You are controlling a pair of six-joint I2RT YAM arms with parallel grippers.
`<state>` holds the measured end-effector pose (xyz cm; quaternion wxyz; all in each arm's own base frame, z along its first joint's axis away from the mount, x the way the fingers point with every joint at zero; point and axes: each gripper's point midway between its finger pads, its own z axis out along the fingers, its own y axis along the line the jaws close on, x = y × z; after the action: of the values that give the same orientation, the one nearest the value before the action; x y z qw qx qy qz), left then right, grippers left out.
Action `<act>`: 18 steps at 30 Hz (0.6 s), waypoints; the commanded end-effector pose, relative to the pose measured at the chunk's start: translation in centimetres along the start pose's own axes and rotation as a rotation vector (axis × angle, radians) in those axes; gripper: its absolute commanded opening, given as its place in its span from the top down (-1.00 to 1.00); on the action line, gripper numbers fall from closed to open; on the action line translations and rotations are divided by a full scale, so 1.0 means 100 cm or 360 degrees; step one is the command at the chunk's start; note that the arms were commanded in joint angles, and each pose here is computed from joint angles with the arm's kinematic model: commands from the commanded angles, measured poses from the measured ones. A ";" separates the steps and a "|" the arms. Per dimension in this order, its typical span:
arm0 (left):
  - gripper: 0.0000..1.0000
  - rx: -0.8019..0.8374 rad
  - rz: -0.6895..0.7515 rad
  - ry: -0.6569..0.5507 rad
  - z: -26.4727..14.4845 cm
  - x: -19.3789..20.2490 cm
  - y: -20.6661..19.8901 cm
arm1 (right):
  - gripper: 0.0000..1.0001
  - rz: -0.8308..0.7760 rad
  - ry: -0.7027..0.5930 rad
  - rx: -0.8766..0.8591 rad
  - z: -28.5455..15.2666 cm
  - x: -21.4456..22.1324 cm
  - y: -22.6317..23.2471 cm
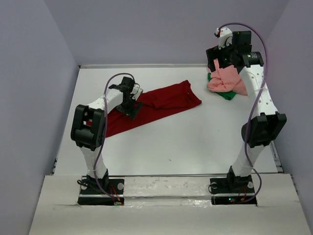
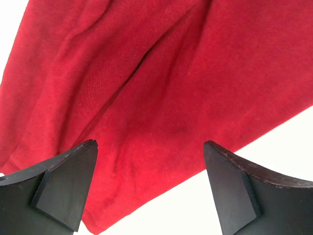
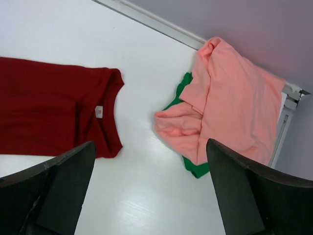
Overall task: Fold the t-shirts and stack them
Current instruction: Rotate the tshirt 90 degrees
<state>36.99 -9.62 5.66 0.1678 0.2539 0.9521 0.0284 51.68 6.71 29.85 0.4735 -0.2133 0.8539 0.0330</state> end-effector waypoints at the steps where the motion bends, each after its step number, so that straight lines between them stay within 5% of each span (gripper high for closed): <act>1: -0.98 0.0036 0.0007 0.0103 0.017 0.017 -0.004 | -0.99 -0.0087 0.0027 -0.0014 -0.021 0.008 0.017; 18: -0.98 0.0625 0.0070 0.0343 0.042 0.045 -0.087 | -0.99 -0.0104 0.0140 0.0053 -0.047 0.034 0.014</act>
<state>35.95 -11.27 1.74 0.1058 0.2651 0.9578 -0.0332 46.53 6.27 28.08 0.4274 -0.2402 0.8716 0.0054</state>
